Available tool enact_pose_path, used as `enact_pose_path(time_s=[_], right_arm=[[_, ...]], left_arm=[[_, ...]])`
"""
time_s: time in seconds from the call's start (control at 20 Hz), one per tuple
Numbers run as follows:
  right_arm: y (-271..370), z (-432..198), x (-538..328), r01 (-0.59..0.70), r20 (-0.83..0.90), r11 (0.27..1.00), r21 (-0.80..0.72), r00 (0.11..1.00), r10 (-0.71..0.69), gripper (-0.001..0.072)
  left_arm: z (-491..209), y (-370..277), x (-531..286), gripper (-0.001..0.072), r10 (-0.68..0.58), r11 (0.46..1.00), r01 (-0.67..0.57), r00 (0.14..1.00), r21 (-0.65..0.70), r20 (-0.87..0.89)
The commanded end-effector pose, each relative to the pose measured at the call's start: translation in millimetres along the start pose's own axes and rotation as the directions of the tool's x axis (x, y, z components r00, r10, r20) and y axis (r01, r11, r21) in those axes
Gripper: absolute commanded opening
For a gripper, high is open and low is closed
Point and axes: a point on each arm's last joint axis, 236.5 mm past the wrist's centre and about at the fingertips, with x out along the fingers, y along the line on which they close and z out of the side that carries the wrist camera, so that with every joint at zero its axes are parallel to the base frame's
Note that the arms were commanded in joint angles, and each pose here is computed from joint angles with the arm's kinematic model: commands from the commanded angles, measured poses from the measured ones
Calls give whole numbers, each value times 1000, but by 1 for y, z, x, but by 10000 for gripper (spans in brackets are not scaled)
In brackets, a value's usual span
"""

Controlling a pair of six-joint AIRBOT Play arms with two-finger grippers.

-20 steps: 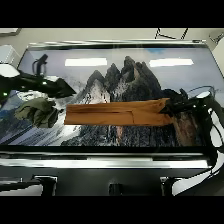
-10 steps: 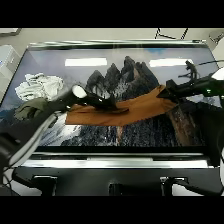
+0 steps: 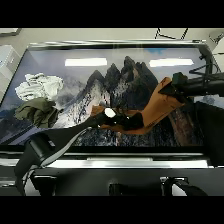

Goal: Fold the clothes and pants, and hang the long-sleeved shirts on hangers.

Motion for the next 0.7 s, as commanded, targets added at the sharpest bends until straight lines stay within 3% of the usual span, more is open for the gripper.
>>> enact_pose_path(time_s=[0.0,0.2,0.35,0.45,0.55,0.6,0.65], right_arm=[[-4,1,6,-2,-20,999,35,1000,3,31],[11,-7,61,-30,-112,1000,5,993,30,31],[36,-16,127,-59,-158,998,-25,986,54,32],[50,-27,178,-78,-184,997,5,980,77,32],[62,-48,238,-104,-224,993,61,968,115,33],[67,-59,267,-116,-238,988,99,962,137,63],[71,-70,294,-132,-246,979,153,955,167,219]], left_arm=[[19,-11,6,25,-42,998,45,996,-39,84],[83,22,-79,23,116,976,-130,989,174,89],[138,44,-204,23,310,874,-365,927,321,211],[165,38,-302,24,368,815,-479,862,326,348],[175,9,-386,25,321,812,-501,811,299,489],[175,-8,-423,25,284,813,-504,780,291,558],[171,-24,-453,25,252,811,-508,749,288,612]])
